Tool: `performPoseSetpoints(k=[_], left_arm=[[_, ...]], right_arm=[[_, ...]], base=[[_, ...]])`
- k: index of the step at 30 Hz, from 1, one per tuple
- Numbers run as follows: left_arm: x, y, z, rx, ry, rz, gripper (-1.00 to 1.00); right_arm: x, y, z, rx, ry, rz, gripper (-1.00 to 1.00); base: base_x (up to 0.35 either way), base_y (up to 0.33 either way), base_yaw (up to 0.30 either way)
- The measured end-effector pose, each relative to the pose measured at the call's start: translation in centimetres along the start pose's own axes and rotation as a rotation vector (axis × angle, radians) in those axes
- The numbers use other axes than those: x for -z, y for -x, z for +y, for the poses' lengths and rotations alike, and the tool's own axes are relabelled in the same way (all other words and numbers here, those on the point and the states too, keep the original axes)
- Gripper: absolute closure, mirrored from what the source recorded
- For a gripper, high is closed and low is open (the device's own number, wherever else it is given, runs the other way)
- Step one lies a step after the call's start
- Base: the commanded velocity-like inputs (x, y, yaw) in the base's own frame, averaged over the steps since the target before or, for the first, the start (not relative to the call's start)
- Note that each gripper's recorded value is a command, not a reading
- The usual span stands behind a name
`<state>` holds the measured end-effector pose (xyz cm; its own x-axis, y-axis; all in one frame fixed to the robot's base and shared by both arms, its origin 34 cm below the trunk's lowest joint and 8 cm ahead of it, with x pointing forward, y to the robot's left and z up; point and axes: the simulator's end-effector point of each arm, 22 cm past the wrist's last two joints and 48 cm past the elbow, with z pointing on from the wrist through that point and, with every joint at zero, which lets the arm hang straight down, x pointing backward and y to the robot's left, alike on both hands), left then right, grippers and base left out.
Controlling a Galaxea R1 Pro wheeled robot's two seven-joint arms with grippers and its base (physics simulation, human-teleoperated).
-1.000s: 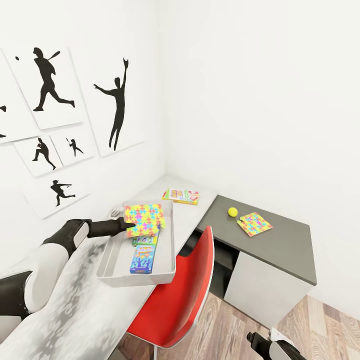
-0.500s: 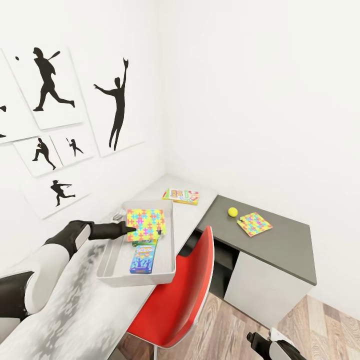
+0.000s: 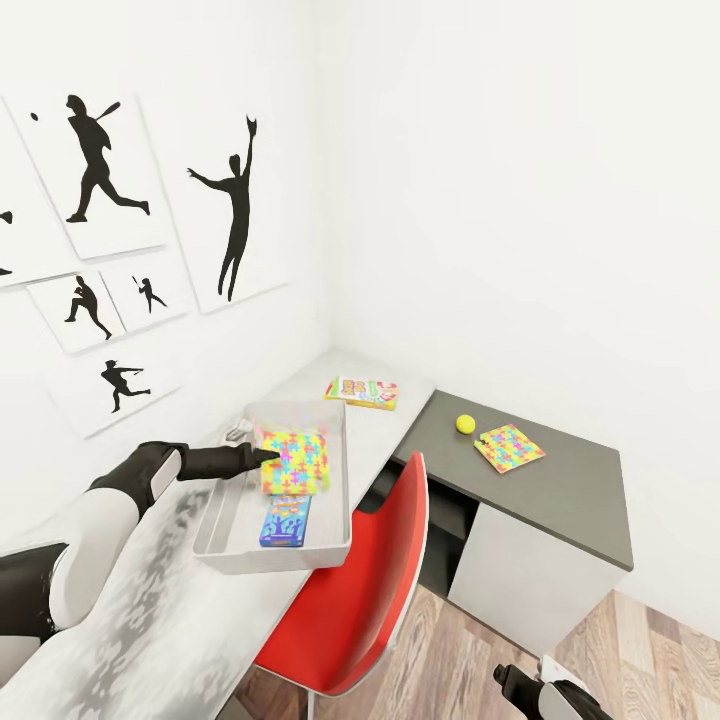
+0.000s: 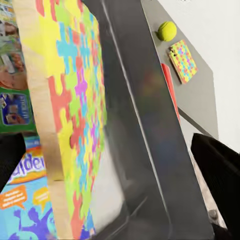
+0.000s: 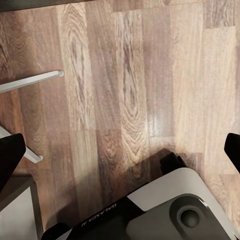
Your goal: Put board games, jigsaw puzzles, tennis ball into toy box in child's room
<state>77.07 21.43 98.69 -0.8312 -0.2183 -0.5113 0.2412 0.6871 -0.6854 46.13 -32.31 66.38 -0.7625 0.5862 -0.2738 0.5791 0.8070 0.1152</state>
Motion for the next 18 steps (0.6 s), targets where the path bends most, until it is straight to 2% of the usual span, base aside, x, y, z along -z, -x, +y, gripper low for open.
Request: performPoseSetpoints(k=[18], left_arm=[[0.15, 0.09, 0.10, -0.003, 0.000, -0.003, -1.00]], right_arm=[[0.00, 0.00, 0.00, 0.000, 0.000, 0.000, -1.00]], base=[[0.000, 0.000, 0.000]])
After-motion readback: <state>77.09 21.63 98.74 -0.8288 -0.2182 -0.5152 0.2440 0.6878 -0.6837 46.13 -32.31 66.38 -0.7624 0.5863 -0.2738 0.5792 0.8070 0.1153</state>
